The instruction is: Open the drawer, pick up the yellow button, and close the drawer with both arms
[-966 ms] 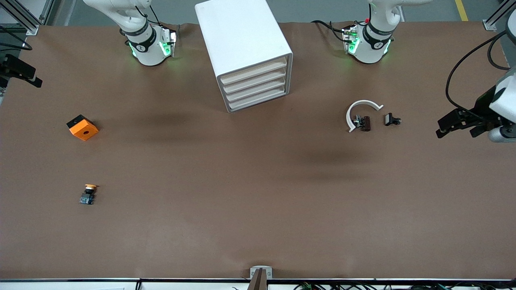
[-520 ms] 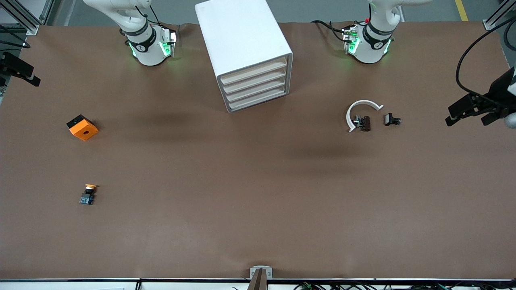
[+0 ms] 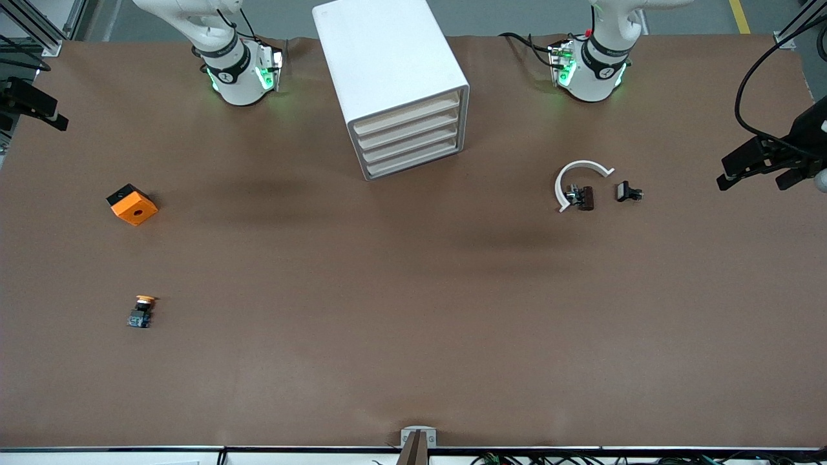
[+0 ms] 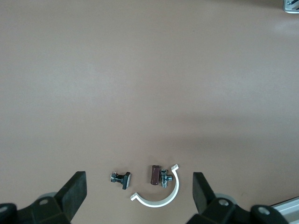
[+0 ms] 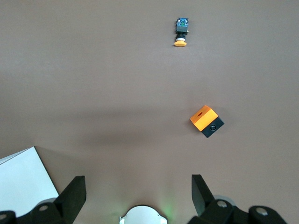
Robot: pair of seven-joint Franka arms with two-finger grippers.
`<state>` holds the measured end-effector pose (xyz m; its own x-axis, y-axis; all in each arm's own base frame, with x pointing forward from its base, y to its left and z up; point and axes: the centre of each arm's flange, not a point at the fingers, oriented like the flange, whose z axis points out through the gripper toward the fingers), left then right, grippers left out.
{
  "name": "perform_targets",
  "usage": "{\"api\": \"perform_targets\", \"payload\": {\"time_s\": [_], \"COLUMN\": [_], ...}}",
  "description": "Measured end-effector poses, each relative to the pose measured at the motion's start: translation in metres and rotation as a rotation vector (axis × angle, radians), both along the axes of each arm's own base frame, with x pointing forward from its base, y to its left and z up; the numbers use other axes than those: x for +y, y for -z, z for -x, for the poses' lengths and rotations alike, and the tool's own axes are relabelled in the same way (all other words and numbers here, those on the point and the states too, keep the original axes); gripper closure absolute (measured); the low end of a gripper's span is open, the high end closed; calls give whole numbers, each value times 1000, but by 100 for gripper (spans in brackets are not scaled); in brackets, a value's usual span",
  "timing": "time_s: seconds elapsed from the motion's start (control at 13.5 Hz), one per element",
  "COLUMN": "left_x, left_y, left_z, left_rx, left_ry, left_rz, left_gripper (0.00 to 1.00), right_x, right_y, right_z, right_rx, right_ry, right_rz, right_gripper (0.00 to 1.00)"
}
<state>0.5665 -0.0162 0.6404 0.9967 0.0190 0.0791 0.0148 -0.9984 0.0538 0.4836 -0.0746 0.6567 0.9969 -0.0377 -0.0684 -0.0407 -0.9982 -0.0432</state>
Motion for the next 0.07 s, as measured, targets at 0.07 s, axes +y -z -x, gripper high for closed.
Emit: {"api": "perform_targets", "payload": {"time_s": [0.07], "left_x": [0], "left_y": [0], "left_z": [0], "left_rx": [1], "left_ry": [0], "left_rz": [0], "left_gripper": [0], "right_x": [0], "right_y": [-2], "right_z": [0], "right_rx": [-2], "right_ry": [-2], "right_rz": [0], "right_gripper": [0]}}
